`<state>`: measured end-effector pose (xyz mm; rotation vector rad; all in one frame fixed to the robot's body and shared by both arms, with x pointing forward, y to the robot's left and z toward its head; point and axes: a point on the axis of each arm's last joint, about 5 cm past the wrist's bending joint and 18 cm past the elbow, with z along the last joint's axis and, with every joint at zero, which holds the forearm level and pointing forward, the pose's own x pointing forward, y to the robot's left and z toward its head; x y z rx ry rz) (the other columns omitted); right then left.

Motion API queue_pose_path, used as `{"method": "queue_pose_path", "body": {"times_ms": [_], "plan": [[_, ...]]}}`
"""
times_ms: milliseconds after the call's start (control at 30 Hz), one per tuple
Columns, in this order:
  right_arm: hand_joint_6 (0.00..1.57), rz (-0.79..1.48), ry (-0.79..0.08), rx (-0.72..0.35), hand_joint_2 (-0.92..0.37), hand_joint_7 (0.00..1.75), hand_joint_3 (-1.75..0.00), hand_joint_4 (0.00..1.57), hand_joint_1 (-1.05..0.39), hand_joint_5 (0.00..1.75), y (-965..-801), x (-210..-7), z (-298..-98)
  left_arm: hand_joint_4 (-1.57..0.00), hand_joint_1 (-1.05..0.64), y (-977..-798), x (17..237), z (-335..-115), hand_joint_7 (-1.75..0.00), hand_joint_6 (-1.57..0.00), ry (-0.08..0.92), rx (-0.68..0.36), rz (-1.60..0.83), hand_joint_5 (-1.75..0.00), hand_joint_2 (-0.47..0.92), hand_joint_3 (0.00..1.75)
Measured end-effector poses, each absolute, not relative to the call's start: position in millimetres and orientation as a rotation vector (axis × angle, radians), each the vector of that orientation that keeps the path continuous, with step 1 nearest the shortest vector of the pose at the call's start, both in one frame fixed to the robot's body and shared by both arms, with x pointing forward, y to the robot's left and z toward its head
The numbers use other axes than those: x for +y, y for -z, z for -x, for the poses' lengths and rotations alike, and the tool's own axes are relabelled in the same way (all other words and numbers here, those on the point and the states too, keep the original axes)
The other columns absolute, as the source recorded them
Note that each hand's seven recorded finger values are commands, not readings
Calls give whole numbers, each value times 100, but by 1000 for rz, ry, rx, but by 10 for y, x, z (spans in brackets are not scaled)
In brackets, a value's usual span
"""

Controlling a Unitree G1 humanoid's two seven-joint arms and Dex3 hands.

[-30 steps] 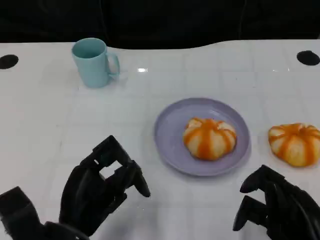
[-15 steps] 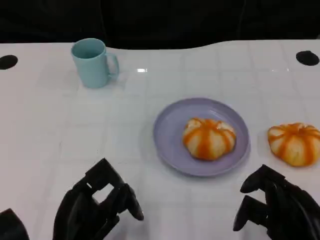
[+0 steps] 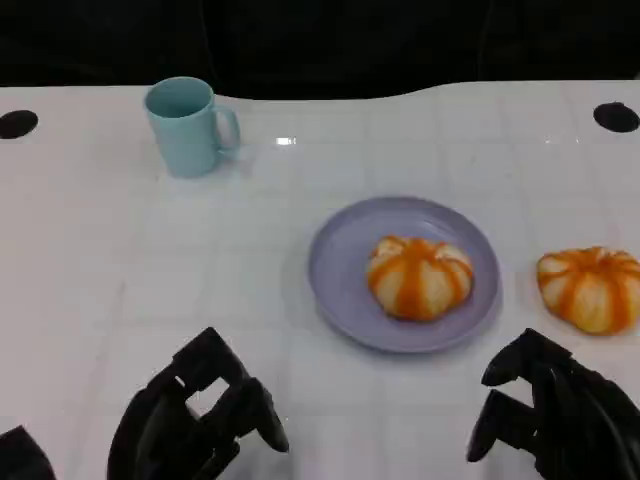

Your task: Grasp the bread from the table and place it into the plate.

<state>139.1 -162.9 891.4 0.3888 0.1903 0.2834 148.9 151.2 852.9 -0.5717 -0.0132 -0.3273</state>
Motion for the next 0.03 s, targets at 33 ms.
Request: {"method": "queue_pose_path", "body": {"times_ms": [33], "plan": [[42,-389,-283,190,-92,167,-47,62,-55,175,-8914,-1630,-1391,-75,-57,-8529,1512,-1489,-175,-54,332,-15,572,-175,92,33]]}}
